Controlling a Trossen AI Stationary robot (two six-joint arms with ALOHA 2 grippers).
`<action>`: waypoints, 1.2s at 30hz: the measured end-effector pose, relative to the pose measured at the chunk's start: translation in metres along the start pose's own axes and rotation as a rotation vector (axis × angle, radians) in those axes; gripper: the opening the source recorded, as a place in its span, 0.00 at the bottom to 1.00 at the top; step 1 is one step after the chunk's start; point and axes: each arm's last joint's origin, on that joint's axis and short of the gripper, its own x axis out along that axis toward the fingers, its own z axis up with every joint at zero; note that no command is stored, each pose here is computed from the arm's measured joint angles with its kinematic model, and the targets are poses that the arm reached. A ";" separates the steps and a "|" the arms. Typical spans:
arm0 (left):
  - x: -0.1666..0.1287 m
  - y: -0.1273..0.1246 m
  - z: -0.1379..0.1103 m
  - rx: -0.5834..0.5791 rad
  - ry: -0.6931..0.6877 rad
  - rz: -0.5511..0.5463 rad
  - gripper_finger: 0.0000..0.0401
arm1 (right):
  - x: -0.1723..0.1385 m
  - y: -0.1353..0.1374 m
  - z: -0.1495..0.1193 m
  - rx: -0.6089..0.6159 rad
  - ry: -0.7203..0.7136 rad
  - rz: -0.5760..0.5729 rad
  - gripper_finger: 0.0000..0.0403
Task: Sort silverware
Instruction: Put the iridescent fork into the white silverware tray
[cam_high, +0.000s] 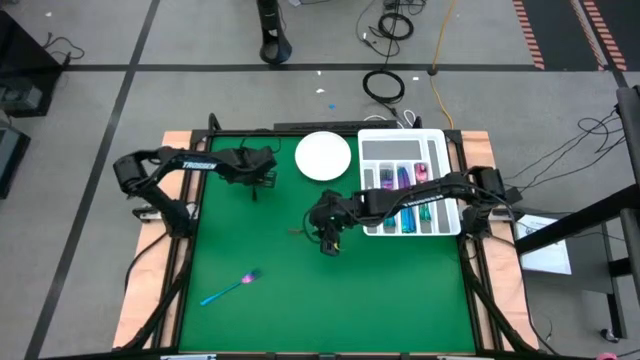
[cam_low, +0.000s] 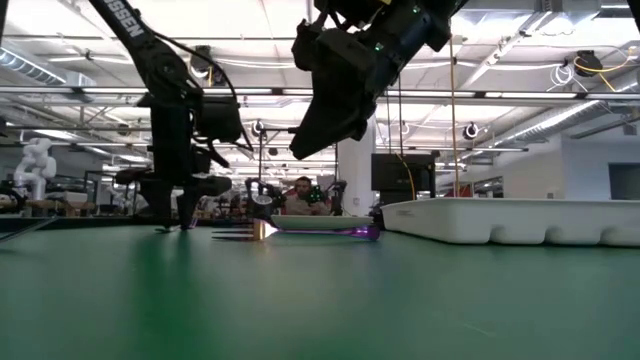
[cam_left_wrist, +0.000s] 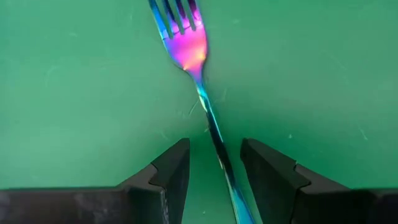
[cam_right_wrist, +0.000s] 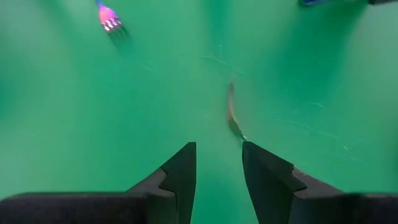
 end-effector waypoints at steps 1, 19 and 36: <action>0.002 -0.001 -0.001 0.008 0.006 0.006 0.39 | 0.000 0.002 0.000 -0.001 -0.006 0.003 0.29; -0.006 -0.008 -0.005 0.124 -0.028 -0.045 0.02 | -0.003 0.056 -0.010 0.109 -0.002 0.046 0.29; -0.159 -0.050 -0.051 0.120 -0.661 -0.778 0.01 | -0.100 0.027 -0.070 0.342 -0.567 -0.247 0.29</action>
